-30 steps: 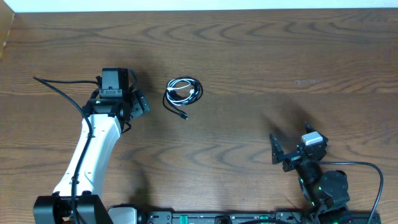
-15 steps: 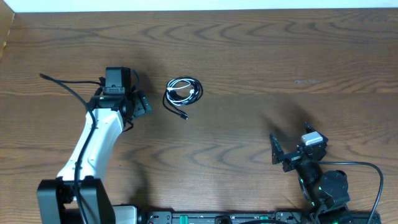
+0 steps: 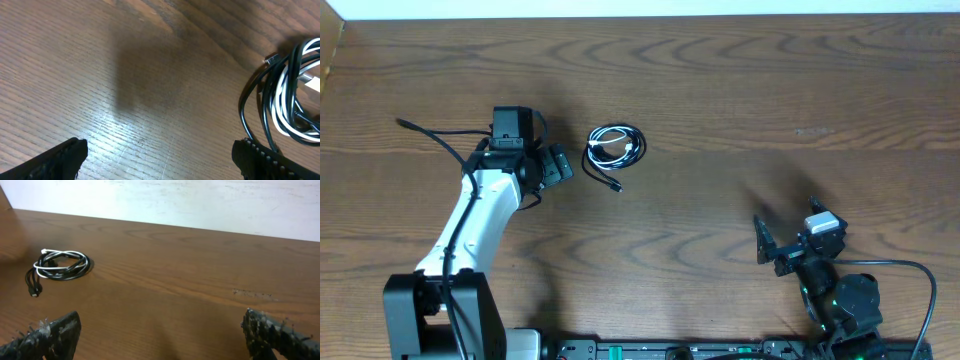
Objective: Untangle cables
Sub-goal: 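Position the left gripper above the black and white cable coil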
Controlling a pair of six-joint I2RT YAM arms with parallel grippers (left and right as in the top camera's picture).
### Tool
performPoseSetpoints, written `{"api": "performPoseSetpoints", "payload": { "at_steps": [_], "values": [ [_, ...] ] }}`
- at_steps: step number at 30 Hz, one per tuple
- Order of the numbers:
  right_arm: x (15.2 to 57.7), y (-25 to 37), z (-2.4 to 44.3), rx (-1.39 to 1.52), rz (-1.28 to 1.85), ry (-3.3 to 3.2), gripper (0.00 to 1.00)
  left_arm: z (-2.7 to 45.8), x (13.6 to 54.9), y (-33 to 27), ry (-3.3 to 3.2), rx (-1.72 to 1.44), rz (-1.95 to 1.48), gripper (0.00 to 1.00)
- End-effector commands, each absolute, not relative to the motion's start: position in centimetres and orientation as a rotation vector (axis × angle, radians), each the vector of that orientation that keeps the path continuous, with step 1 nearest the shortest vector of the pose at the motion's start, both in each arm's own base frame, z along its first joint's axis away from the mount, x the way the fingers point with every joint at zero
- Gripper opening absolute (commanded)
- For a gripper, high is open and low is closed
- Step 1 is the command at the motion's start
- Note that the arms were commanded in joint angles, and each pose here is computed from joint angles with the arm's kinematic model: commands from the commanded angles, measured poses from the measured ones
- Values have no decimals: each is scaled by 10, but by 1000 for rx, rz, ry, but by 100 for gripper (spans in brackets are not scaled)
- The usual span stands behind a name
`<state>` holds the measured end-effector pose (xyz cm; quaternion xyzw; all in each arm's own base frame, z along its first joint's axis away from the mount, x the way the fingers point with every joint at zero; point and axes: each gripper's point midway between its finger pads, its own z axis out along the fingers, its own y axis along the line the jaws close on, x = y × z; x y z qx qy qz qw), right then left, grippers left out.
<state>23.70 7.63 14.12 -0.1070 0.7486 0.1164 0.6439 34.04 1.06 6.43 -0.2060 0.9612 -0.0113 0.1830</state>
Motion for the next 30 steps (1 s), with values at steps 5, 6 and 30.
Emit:
{"api": "performPoseSetpoints", "payload": {
  "at_steps": [5, 6, 30],
  "values": [
    [237, 77, 140, -257, 253, 1707, 99, 51, 340, 8, 2741, -588, -43, 98],
    [237, 77, 140, -257, 253, 1707, 99, 52, 342, 8, 2733, -587, -45, 98],
    [237, 77, 140, -257, 253, 1707, 99, 59, 360, -10, 2657, -651, -229, 94]
  ]
}}
